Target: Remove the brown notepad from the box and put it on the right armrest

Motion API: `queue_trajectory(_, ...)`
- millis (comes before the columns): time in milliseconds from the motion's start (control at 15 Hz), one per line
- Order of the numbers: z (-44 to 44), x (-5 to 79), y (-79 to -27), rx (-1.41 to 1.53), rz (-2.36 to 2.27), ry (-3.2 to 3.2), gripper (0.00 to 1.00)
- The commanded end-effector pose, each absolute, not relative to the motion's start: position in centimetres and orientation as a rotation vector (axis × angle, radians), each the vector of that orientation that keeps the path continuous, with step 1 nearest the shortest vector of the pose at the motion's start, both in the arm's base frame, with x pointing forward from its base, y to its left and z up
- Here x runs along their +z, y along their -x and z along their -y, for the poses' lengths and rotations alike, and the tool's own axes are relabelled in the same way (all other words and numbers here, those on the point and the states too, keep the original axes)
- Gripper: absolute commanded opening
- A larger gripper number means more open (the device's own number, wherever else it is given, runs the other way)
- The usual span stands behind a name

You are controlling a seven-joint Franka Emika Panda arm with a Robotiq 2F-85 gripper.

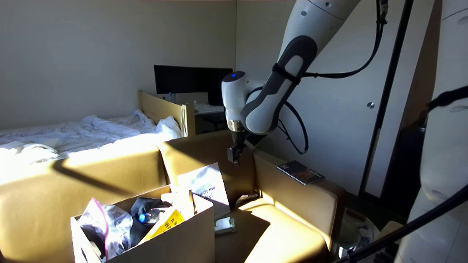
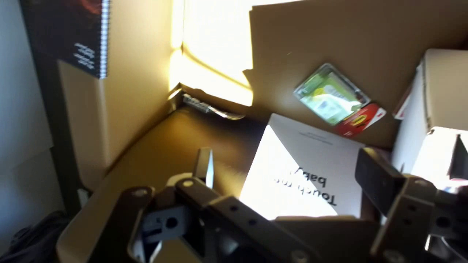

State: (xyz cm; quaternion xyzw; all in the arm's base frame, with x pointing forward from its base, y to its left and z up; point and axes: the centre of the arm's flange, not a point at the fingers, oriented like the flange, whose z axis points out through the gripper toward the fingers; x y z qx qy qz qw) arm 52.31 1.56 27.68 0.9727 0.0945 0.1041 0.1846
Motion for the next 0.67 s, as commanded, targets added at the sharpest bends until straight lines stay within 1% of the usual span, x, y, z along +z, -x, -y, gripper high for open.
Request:
queue_trajectory(0, -1.7, 21.1, -45.5, 0.408, -0.313, -2.852, 1.00)
queue_trajectory(200, -0.9, 18.7, -42.8, 0.482, -0.301, -2.904, 1.00)
queue_trajectory(267, -2.0, 21.0, -45.0, 0.416, -0.334, -2.900, 1.00)
queue_trajectory(600, -2.0, 20.8, -45.1, 0.426, -0.335, -2.904, 1.00)
